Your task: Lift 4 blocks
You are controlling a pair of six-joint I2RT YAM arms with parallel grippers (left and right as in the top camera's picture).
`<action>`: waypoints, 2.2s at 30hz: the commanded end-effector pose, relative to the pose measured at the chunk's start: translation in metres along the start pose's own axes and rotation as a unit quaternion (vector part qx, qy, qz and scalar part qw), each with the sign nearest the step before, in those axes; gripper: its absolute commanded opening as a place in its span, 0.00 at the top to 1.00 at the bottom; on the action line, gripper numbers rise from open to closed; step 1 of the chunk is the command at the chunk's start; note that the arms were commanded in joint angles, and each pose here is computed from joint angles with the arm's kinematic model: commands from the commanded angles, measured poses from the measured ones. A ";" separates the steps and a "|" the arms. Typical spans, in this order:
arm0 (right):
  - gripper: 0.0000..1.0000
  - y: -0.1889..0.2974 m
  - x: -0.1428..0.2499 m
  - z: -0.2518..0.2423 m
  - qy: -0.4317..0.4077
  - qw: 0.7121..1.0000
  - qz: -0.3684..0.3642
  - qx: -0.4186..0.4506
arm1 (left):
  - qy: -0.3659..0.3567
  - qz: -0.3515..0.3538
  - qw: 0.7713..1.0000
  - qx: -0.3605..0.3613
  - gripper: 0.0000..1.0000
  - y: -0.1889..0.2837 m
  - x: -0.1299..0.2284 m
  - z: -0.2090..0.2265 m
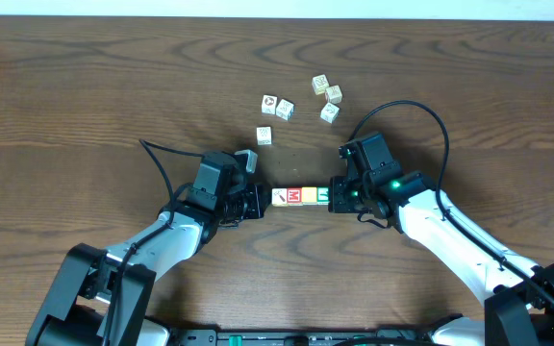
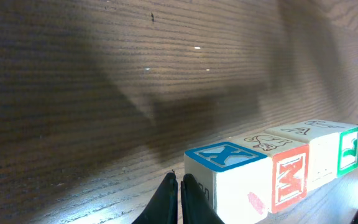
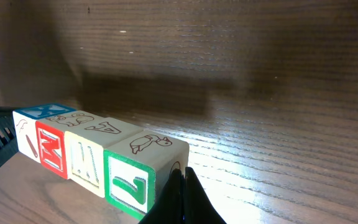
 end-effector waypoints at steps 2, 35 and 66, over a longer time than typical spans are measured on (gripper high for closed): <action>0.99 0.011 -0.008 0.042 0.023 0.990 0.005 -0.142 | -0.051 0.050 0.991 0.117 0.93 0.007 0.001 -0.052; 0.99 0.019 -0.022 0.043 0.025 0.990 -0.015 -0.140 | -0.061 0.039 0.989 0.129 0.93 0.011 -0.007 -0.063; 0.99 0.020 -0.020 0.043 0.026 0.990 -0.007 -0.140 | -0.068 0.030 0.988 0.137 0.93 0.013 -0.013 -0.071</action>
Point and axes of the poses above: each gripper's point midway between its finger pads, its own y axis back along the fingers, its own z axis along the line the jaws close on, x = y × z, the point moved 8 cm from there along y, back along the fingers, and after that the axes turned 13 degrees about y, right-handed, at the moved point
